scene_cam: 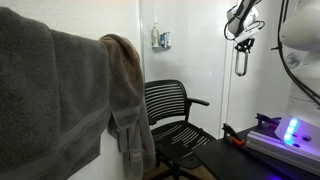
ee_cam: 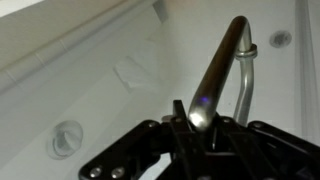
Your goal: Open the glass door
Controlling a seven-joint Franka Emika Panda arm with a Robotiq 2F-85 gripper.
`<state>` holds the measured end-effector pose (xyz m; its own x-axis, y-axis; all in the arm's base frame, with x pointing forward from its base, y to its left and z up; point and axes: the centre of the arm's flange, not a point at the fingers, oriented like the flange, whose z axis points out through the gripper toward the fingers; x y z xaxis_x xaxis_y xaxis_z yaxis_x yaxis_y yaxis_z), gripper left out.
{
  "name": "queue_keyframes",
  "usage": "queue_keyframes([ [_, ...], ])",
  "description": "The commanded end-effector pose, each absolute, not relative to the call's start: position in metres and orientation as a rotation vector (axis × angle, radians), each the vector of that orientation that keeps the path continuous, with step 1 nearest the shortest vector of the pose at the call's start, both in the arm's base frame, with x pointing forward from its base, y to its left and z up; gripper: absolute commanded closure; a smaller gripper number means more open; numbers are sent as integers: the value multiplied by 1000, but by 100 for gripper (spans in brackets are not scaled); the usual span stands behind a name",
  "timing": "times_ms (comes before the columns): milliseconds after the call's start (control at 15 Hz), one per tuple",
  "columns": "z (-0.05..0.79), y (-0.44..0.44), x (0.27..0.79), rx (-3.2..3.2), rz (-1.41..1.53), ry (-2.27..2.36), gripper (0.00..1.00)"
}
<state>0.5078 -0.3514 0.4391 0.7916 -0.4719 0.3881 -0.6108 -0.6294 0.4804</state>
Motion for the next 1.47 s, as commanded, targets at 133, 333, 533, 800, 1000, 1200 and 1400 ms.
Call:
queue_keyframes([
  [133, 485, -351, 438, 2276, 73, -796, 94],
  [333, 484, -347, 429, 2281, 112, -784, 74],
  [533, 492, -345, 417, 2327, 120, -670, 90],
  [800, 495, -342, 397, 2344, 95, -583, 94],
  [1000, 498, -340, 387, 2339, 83, -599, 94],
  [1200, 500, -339, 377, 2337, 87, -605, 94],
  [1400, 503, -339, 366, 2329, 102, -603, 94],
])
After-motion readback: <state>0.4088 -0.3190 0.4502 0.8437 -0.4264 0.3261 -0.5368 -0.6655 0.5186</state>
